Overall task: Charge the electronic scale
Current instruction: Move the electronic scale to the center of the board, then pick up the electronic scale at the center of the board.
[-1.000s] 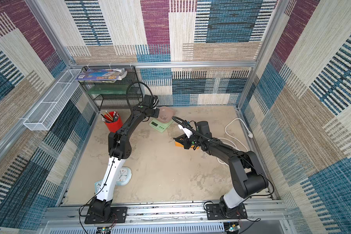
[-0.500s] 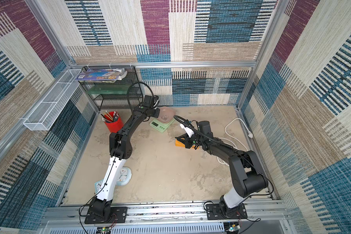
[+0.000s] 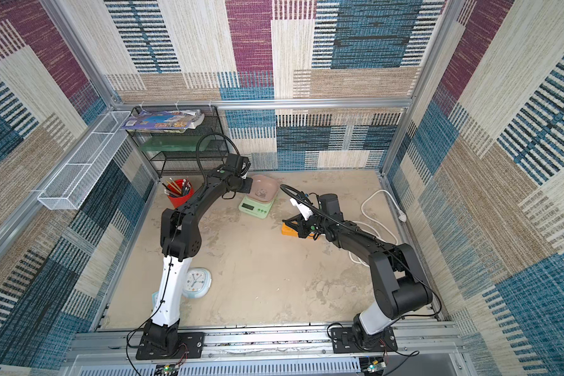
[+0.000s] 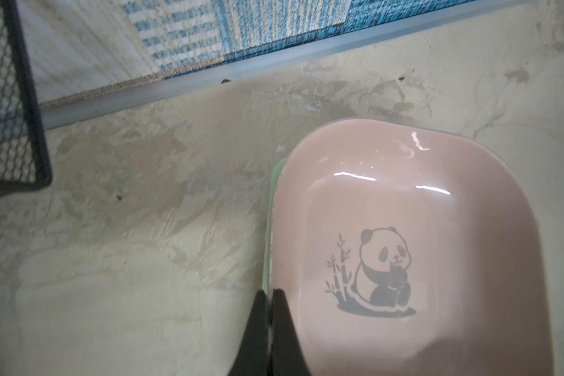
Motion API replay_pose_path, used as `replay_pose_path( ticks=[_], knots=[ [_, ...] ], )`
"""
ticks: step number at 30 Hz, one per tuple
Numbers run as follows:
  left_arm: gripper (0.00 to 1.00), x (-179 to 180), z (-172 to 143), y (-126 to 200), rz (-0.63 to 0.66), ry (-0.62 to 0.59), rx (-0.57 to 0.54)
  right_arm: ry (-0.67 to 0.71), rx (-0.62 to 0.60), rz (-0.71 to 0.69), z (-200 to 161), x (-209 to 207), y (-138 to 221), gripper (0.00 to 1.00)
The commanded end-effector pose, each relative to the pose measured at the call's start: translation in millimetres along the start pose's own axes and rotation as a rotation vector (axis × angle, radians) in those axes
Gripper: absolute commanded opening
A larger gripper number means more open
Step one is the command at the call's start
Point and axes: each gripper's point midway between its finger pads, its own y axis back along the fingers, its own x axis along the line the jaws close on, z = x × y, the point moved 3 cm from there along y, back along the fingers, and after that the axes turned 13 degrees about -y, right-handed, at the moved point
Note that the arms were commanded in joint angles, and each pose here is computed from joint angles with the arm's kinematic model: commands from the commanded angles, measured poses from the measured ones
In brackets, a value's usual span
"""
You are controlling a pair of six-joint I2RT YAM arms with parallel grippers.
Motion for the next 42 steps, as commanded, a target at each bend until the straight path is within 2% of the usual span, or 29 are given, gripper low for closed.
replay_pose_path(
  ticks=[1, 5, 10, 15, 22, 24, 27, 28, 33, 42],
  knots=[
    [0.0, 0.1, -29.9, 14.3, 0.017, 0.101, 0.083, -0.025, -0.026, -0.024, 7.0, -2.3, 1.5, 0.0],
    [0.0, -7.3, -71.3, 27.2, 0.004, 0.161, 0.13, -0.053, -0.015, -0.031, 5.0, -4.7, -0.9, 0.0],
    [0.04, -20.1, -105.4, 51.5, -0.048, 0.219, 0.163, -0.071, 0.009, -0.043, 2.2, -8.4, -2.6, 0.0],
    [0.12, -20.9, -122.4, 61.4, -0.04, 0.223, 0.196, -0.064, 0.007, -0.024, 2.3, -4.3, -3.6, 0.0],
    [0.3, -21.3, -123.5, 45.6, -0.043, 0.206, 0.229, -0.065, 0.018, -0.018, 1.2, -0.7, -5.3, 0.0],
    [0.26, -21.8, -121.9, 41.0, -0.051, 0.208, 0.225, -0.068, 0.02, -0.018, -0.2, -0.5, -4.9, 0.0],
    [0.03, -27.3, -119.2, 37.8, -0.092, 0.207, 0.22, -0.071, 0.02, -0.026, -0.8, -1.3, -4.3, 0.0],
    [0.0, -28.4, -118.1, 38.7, -0.1, 0.21, 0.215, -0.081, 0.021, -0.036, -1.2, -2.7, -4.3, 0.0],
    [0.0, -39.2, -107.0, 51.8, -0.224, 0.287, 0.109, -0.151, -0.027, -0.088, 12.2, -9.8, 2.0, 0.0],
    [0.0, -41.9, -89.7, 98.6, -0.401, 0.469, -0.149, -0.181, -0.006, 0.004, 14.9, 7.3, 5.8, 0.0]
  ],
)
